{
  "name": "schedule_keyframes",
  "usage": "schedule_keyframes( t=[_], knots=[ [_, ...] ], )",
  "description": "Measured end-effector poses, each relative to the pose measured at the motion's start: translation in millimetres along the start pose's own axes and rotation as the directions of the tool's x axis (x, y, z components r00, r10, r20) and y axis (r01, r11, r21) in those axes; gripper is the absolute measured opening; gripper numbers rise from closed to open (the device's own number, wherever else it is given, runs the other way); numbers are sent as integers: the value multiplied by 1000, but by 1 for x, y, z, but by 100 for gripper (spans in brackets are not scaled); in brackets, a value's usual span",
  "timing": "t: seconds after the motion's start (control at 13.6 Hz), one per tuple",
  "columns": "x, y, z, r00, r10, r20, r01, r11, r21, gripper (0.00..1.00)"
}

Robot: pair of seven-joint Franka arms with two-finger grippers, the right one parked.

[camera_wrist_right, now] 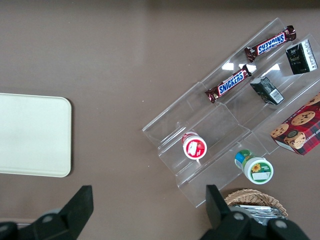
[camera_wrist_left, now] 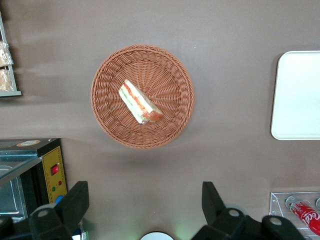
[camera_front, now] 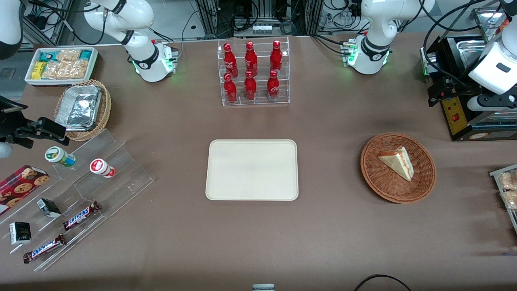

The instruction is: Place sandwich from basket to tray

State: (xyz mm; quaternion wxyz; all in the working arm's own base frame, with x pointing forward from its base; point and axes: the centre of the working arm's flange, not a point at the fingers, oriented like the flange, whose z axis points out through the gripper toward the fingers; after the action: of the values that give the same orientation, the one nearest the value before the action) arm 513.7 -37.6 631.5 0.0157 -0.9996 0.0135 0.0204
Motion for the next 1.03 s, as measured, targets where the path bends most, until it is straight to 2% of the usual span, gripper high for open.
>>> schedule_keyframes(
  t=[0.37, 0.59, 0.74, 0.89, 1.03],
  knots=[
    [1, 0, 2, 1000, 0, 4, 0, 1000, 0, 100],
    [7, -5, 12, 1000, -15, 23, 15, 1000, -1, 100],
    [12, -18, 22, 994, -96, 43, 96, 995, 0, 100],
    [19, -38, 36, 971, -227, 70, 227, 974, 7, 100],
    [25, -54, 57, 949, -296, 109, 296, 955, 19, 100]
  ],
)
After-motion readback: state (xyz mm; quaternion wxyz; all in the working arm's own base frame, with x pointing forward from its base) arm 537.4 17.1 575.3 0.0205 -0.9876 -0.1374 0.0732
